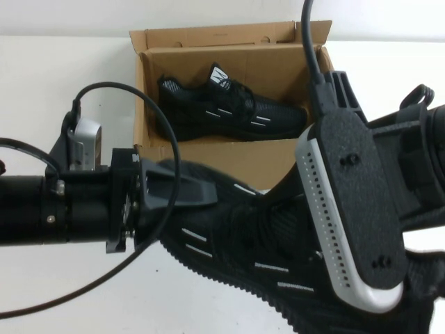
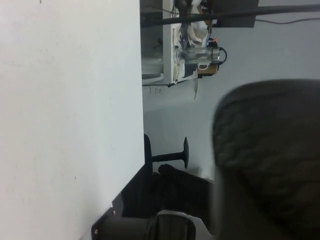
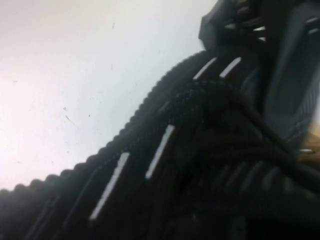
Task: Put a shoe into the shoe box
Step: Hand over the shoe
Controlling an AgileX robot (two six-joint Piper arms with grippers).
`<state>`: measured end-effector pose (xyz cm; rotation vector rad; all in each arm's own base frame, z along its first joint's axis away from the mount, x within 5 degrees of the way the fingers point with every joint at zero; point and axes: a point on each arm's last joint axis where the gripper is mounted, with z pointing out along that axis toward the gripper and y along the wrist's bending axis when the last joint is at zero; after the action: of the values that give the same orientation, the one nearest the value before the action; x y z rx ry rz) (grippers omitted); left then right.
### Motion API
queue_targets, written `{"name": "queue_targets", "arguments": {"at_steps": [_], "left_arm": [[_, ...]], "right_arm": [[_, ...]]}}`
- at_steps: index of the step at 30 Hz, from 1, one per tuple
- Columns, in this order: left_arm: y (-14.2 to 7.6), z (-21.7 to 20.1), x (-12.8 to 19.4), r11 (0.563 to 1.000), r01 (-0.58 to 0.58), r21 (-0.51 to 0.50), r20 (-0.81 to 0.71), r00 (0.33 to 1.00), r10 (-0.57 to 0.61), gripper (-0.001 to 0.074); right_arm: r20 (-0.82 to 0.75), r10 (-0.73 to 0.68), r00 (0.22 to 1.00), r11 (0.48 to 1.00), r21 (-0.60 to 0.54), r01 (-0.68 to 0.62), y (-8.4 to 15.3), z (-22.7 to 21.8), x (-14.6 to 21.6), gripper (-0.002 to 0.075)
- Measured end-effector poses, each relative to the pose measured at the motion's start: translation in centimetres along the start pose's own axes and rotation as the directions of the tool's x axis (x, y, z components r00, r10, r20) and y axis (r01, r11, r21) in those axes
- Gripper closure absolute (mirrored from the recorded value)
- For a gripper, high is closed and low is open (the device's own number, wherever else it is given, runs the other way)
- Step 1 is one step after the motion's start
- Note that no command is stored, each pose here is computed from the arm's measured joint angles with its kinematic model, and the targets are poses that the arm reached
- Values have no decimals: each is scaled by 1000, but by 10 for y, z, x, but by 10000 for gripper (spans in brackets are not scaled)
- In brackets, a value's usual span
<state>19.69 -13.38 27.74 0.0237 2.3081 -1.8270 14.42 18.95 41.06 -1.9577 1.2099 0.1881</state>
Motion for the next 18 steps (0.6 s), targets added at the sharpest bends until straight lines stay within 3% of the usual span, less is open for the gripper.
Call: {"name": "queue_targets", "arguments": {"at_steps": [1, 2, 9, 18], "left_arm": [[0, 0, 0, 1000, -20, 4, 0, 1000, 20, 520], [-1, 0, 0, 999, -46, 9, -5, 999, 46, 579], [-3, 0, 2, 994, -101, 30, -14, 995, 101, 585], [-3, 0, 1, 992, -123, 33, -6, 992, 123, 585]], "right_arm": [[4, 3, 1000, 1000, -1, -3, 0, 0, 0, 724], [10, 8, 1000, 1000, -5, -8, 0, 1, -1, 724], [56, 66, 996, 998, -28, -64, 2, 1, -5, 724], [36, 296, 955, 955, -32, -295, 1, 1, -4, 717]]}}
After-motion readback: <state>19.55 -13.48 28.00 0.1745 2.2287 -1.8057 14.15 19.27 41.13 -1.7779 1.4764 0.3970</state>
